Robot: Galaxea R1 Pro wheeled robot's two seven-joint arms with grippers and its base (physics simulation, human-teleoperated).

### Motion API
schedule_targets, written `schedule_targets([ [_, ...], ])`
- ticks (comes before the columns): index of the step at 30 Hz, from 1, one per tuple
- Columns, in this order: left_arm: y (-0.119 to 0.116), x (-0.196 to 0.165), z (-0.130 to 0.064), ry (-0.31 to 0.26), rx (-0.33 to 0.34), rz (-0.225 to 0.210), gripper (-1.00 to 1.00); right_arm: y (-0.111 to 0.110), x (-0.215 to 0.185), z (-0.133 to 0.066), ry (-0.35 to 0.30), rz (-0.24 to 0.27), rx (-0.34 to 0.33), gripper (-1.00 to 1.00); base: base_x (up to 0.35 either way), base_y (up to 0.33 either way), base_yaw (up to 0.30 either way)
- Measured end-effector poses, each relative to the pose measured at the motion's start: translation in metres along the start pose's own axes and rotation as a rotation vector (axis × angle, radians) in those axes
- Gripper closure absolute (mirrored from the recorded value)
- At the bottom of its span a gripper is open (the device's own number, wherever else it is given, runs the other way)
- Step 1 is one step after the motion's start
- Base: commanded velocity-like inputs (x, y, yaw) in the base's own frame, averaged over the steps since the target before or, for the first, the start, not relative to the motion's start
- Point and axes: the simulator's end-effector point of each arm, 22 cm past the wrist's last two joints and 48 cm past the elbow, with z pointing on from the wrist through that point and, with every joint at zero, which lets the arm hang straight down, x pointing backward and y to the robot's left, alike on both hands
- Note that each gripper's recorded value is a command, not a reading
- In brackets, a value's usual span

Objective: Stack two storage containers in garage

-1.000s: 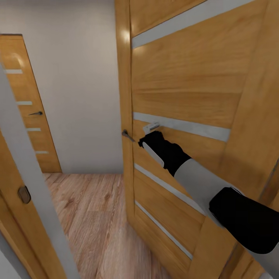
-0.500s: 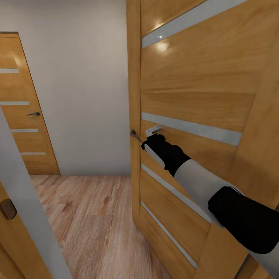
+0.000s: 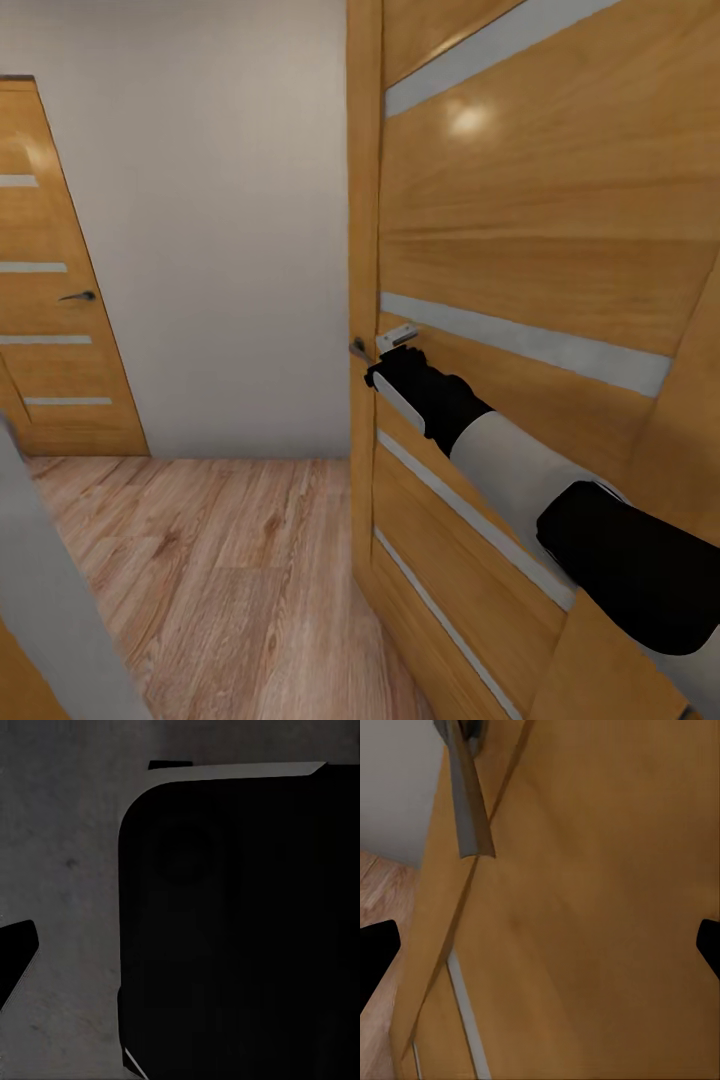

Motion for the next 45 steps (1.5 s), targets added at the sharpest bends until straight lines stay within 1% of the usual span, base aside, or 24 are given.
schedule_targets([
  [8, 0.000, 0.000, 0.000, 0.000, 0.000, 0.000, -1.00, -0.001, 0.000, 0.000, 0.000, -0.003, 0.003, -1.00, 0.289, 0.000, 0.000],
  [18, 0.000, 0.000, 0.000, 0.001, 0.000, -0.002, -1.00, -0.002, 0.001, 0.002, 0.001, -0.006, 0.007, -1.00, 0.032, 0.000, 0.000],
  [21, 0.000, 0.000, 0.000, 0.000, 0.000, -0.002, -1.00, -0.006, 0.009, 0.006, 0.014, -0.008, 0.021, -1.00, 0.115, 0.000, 0.000],
  [24, 0.000, 0.000, 0.000, 0.000, 0.000, -0.001, -1.00, -0.012, 0.025, 0.016, 0.041, -0.003, 0.039, -1.00, 0.250, 0.000, 0.000],
  [25, 0.000, 0.000, 0.000, 0.000, 0.000, -0.001, -1.00, -0.014, 0.028, 0.018, 0.045, -0.006, 0.045, -1.00, 0.293, 0.000, 0.000],
  [27, 0.000, 0.000, 0.000, 0.000, 0.000, -0.001, -1.00, -0.012, 0.029, 0.019, 0.046, 0.008, 0.036, -1.00, 0.298, 0.000, 0.000],
  [31, 0.000, 0.000, 0.000, 0.000, 0.000, -0.001, -1.00, -0.012, 0.029, 0.019, 0.045, 0.007, 0.038, -1.00, 0.257, 0.000, 0.000],
  [45, 0.000, 0.000, 0.000, 0.001, 0.000, -0.001, -1.00, -0.013, 0.030, 0.020, 0.046, 0.004, 0.041, -1.00, 0.024, -0.005, 0.000],
])
